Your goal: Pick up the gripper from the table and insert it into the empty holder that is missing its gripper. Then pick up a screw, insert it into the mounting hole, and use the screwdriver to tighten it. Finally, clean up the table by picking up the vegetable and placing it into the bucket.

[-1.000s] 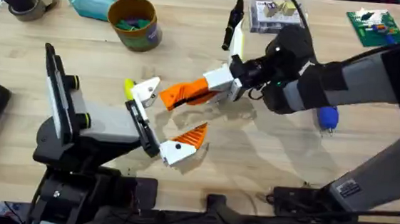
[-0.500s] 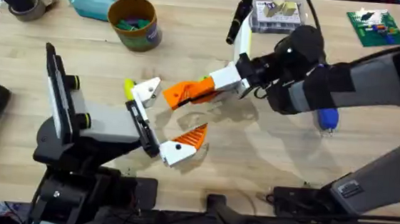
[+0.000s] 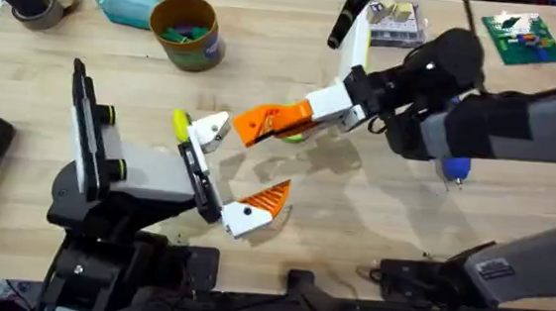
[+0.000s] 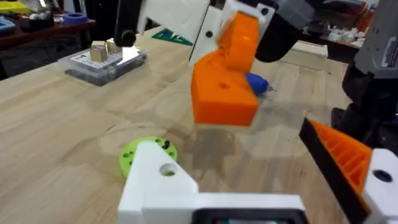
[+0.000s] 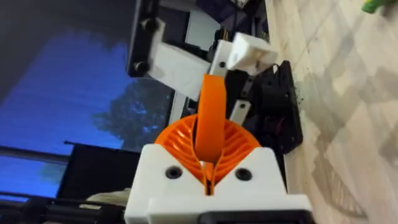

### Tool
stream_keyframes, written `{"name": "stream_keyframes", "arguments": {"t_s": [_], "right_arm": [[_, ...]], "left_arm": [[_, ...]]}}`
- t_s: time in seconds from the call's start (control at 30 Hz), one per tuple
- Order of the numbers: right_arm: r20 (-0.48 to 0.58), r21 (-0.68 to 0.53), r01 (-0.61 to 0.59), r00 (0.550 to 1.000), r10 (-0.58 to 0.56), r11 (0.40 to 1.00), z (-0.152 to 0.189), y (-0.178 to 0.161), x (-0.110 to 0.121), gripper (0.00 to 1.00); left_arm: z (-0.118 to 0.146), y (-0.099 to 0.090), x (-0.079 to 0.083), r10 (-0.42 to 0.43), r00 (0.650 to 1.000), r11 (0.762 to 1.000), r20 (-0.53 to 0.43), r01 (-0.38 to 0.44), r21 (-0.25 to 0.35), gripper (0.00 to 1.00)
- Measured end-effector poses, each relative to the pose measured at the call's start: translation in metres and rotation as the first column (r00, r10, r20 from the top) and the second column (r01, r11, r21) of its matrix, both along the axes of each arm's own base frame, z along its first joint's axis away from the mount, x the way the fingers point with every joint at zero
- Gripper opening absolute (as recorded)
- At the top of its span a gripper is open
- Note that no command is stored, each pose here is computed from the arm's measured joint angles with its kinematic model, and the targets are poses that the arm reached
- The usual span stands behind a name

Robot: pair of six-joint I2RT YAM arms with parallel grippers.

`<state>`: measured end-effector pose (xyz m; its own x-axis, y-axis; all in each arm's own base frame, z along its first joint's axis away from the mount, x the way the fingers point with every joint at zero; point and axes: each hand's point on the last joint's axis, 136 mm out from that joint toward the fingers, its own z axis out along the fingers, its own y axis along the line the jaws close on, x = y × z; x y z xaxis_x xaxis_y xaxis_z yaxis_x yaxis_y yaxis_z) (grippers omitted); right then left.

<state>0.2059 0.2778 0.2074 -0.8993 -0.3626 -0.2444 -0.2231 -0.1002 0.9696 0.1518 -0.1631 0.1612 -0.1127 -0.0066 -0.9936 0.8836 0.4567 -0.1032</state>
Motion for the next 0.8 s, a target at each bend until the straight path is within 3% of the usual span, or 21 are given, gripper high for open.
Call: {"name": "stream_keyframes", "arguments": {"t_s": [0.17,0.4,0.57,0.8], "right_arm": [[0.021,0.009,0.001,1.0,-0.001,1.0,0.006,-0.003,-0.007,0.023],[-0.015,-0.009,0.0,1.0,0.0,1.0,-0.018,-0.01,-0.023,0.023],[-0.089,-0.039,0.023,0.996,-0.027,0.999,-0.027,-0.008,-0.018,0.023],[-0.074,-0.026,0.081,0.994,-0.082,0.996,-0.027,-0.003,-0.01,0.023]], "left_arm": [[0.0,0.0,-0.001,-0.005,1.0,1.0,0.0,0.005,0.0,0.987],[0.0,-0.001,-0.002,-0.01,1.0,1.0,-0.001,0.01,-0.001,0.987],[0.0,-0.001,-0.002,-0.01,1.0,1.0,-0.001,0.01,-0.001,0.987],[0.0,-0.001,-0.002,-0.01,1.0,1.0,-0.001,0.01,-0.001,0.987]]}}
